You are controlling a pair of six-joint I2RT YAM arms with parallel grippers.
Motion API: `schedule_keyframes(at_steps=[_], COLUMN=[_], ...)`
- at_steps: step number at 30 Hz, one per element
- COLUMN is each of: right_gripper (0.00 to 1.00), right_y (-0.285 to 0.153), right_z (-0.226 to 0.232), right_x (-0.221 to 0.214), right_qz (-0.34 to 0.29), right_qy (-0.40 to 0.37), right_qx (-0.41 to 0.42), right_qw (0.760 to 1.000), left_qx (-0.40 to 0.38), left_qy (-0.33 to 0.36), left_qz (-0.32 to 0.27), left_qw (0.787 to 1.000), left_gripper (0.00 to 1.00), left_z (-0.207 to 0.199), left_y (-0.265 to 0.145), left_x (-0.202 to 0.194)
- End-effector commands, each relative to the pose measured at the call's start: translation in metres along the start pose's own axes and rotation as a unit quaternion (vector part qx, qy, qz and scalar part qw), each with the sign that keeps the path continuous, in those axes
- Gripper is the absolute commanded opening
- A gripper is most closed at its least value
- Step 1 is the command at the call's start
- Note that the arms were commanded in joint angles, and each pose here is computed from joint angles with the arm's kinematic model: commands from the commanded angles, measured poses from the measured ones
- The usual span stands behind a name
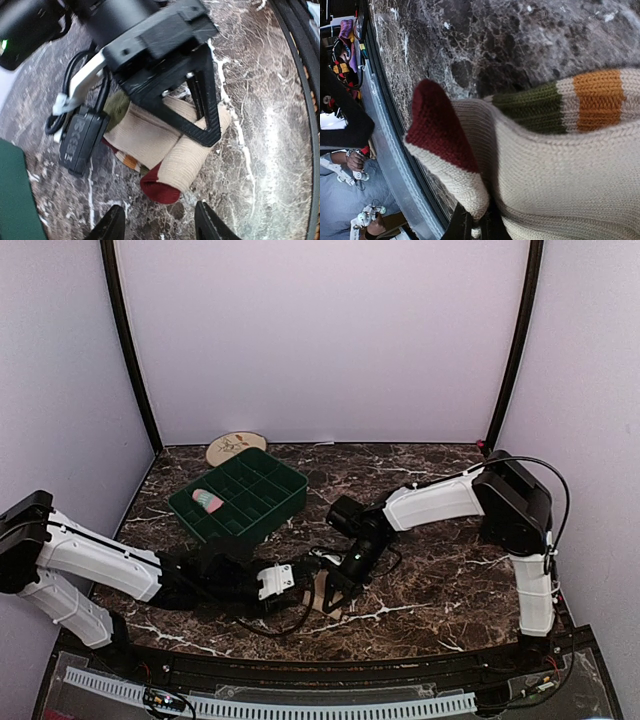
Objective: Roll the socks
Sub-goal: Roll the sock at the center of the board.
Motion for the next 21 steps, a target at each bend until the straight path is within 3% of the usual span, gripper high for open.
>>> schedule_keyframes(at_steps=[1,8,21], right_gripper=[0.0,0.0,0.0], right_y=[-0.002,-0.005,-0.009], right_z=[-0.001,-0.005,-0.004], right_x=[0.001,0.002,0.003], right_qz=[0.012,0.019,0.026], right_qy=[0.024,0.033,0.037], right_qx=[0.016,0.027,0.046], right_qw=[1.0,0.999,0.998], left_qx=[0.072,0.083,0.063], left_qy=[0.137,0.213,0.244], left_qz=[-0.013,-0.01,0.008], left_qw=[0.988,0.973,0.968], left_gripper=[0.51,0.51,0.49], left_z=[-0.003,-0.016,-0.023], left_y=[0.004,0.019,0.047], left_x=[0.009,0.01,0.011])
Point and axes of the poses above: each gripper's point midway between its finger pads, its own y axis out along the fingers, its own z axis along the line the jaws close on, x = y × z, the point moved 8 cm from there along -y, back along the fingers, and after that the axes turned 3 degrees about y, right-handed, at the moved point
